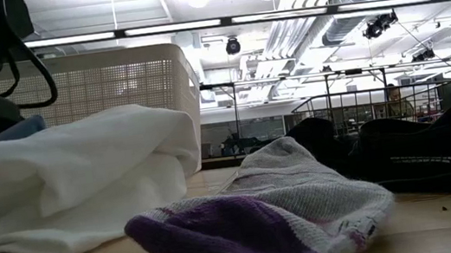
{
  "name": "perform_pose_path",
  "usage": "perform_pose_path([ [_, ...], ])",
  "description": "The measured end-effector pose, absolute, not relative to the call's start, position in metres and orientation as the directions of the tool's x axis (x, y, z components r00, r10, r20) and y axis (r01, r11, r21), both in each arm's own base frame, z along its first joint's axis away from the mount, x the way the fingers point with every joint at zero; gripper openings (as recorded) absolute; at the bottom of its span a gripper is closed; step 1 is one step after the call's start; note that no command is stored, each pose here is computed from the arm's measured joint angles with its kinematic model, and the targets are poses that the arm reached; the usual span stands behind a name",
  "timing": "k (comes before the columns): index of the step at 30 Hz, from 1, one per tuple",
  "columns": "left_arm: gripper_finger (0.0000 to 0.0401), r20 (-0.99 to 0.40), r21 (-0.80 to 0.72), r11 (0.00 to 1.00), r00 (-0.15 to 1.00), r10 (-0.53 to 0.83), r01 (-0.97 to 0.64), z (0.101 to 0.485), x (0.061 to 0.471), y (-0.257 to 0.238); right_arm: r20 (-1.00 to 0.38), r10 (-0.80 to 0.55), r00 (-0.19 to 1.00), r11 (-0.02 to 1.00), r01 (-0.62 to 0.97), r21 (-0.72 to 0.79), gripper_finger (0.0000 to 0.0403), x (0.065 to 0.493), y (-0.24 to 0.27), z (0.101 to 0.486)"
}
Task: Pick & Place Cloths
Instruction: Put the gray boxer shorts into the gold wire basket
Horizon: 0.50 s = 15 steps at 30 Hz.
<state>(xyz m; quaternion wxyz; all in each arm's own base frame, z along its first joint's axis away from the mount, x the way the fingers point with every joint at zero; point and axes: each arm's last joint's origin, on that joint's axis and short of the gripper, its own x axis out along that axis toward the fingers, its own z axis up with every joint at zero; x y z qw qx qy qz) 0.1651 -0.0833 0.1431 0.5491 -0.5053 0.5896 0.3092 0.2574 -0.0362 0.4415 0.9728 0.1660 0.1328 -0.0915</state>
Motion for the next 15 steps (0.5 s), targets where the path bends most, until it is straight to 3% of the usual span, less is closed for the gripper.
perform_pose_path([
  [5,0.0020,-0.959,-0.196,0.345,0.105,-0.264,-0.918,0.143,0.165,-0.083,-0.289,-0.134,0.948,0.927,0.223,0.302,0.0286,0.257,-0.036,0.441],
  [11,0.0007,-0.963,-0.197,0.397,0.101,-0.250,-0.896,0.150,0.168,-0.085,-0.289,-0.134,0.948,0.927,0.223,0.301,0.0286,0.257,-0.036,0.441],
  [15,0.0005,-0.977,-0.171,0.446,0.092,-0.193,-0.879,0.180,0.173,-0.085,-0.289,-0.134,0.948,0.928,0.223,0.299,0.0286,0.257,-0.036,0.441],
])
